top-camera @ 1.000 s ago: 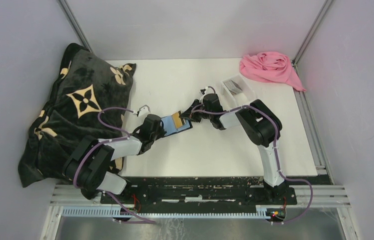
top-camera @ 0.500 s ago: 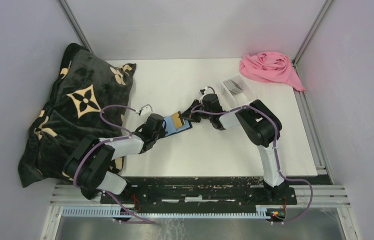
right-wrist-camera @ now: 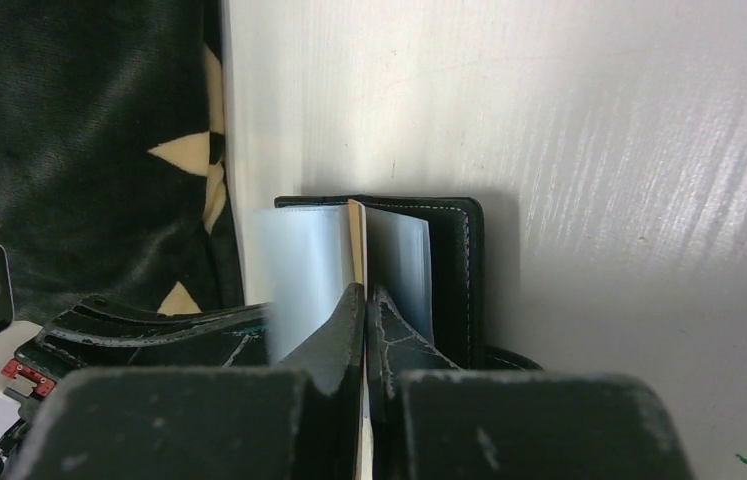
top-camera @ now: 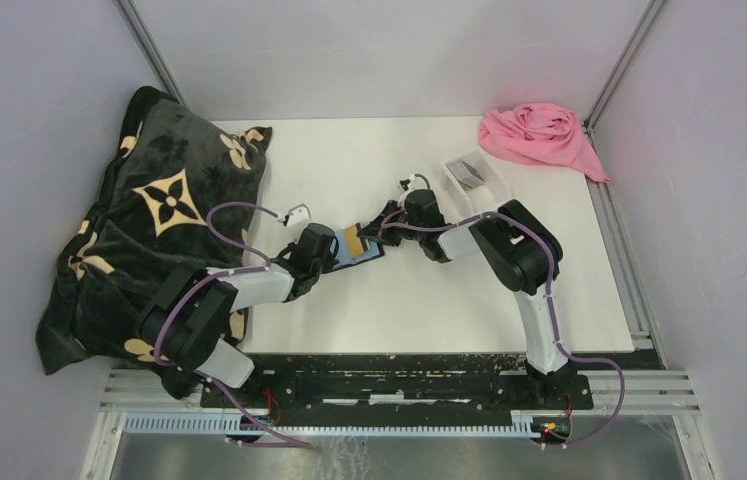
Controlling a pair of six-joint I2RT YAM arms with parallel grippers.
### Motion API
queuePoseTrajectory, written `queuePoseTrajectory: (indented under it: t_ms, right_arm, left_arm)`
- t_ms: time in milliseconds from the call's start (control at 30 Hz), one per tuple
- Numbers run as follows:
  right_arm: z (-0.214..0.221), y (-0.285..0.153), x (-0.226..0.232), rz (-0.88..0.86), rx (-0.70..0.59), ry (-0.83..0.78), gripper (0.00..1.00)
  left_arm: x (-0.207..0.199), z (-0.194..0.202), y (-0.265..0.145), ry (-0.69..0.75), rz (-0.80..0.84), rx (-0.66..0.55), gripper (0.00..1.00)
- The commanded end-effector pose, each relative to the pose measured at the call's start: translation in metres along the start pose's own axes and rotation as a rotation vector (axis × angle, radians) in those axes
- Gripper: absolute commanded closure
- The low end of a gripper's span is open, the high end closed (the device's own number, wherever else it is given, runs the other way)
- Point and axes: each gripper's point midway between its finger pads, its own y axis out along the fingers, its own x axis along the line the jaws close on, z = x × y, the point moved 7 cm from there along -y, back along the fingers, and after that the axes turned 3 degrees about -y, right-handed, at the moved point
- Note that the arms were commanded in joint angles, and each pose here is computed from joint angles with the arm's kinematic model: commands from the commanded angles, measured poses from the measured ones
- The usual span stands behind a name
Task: Put the credit cards into the card holder
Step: Insert the credit card into the card holder.
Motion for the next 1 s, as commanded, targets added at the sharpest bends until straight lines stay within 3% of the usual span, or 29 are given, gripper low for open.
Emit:
queuePoseTrajectory:
  t_ms: [0,233,967]
  right_arm:
    - [0.009,-0.004,0.011,-0.042,0.029,-0.043,0.99]
    - [0.008,0.002,0.004,-0.026,0.028,-0.038,0.99]
    - [0.006,0.001,0.006,-0.005,0.02,-0.072,0.99]
  left_arm:
    - [0.026,0.036,0.003,0.105,-0.08,0.154,0.97]
    - [0.027,0.016,-0.013,0.108,-0.119,0.062,0.96]
    - [0.032,-0.005,-0.034,0.066,-0.151,-0.03,0.87]
